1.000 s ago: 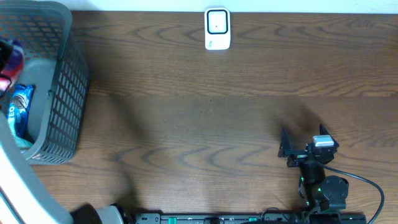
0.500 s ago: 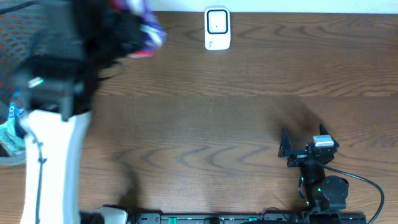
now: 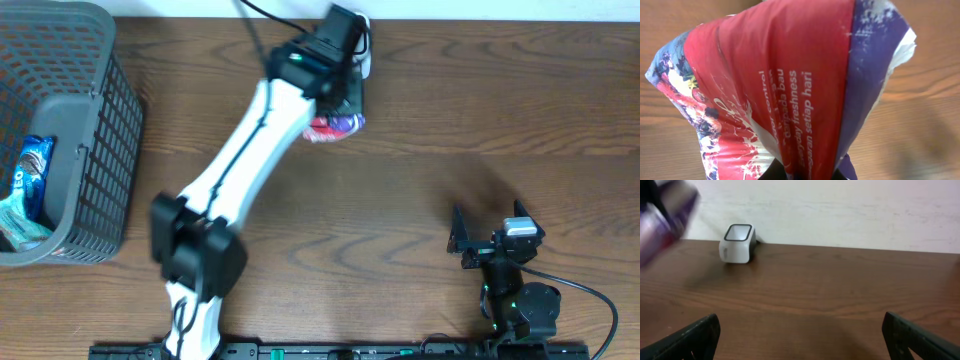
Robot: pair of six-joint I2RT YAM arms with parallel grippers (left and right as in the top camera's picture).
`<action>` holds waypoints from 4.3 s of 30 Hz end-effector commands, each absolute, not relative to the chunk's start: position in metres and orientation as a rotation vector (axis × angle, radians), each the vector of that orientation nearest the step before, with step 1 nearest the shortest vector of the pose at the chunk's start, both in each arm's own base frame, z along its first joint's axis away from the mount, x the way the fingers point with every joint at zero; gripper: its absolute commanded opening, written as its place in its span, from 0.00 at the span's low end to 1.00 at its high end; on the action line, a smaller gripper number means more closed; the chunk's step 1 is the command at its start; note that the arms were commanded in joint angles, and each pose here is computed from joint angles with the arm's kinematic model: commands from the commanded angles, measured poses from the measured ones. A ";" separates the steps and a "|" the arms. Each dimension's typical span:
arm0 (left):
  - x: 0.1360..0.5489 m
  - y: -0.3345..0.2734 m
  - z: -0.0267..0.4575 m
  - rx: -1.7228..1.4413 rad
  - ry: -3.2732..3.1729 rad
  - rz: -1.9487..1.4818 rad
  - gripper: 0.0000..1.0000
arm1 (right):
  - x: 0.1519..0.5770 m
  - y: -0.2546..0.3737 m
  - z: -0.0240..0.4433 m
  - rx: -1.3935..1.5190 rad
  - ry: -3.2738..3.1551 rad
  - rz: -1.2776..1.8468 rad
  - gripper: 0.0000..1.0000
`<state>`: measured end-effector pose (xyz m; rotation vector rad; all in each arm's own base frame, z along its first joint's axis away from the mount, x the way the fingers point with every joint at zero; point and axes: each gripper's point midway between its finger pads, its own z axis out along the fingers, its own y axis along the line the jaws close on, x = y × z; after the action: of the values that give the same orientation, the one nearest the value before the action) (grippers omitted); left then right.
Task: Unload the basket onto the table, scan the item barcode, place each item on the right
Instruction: 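Carry the pink package to the scanner and release it beside it, then return the left gripper into the basket and grasp the orange pack, then carry the small orange pack to the scanner and place it on the table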
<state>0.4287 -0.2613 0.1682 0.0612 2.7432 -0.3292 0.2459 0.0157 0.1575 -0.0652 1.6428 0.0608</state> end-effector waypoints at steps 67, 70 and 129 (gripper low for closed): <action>0.243 0.266 0.121 -2.218 2.286 0.819 0.81 | 0.245 0.018 0.157 -0.061 1.642 0.079 0.99; 0.239 0.268 0.109 -2.235 2.278 0.820 0.81 | 0.245 0.018 0.157 -0.061 1.642 0.079 0.99; 0.357 0.090 0.413 -1.015 1.871 -0.376 0.07 | 0.246 0.018 0.157 -0.061 1.643 0.078 0.99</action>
<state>0.3392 0.1456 0.3979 -1.2473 1.7788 -0.2738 0.2459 0.0156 0.1576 -0.0652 1.6424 0.0602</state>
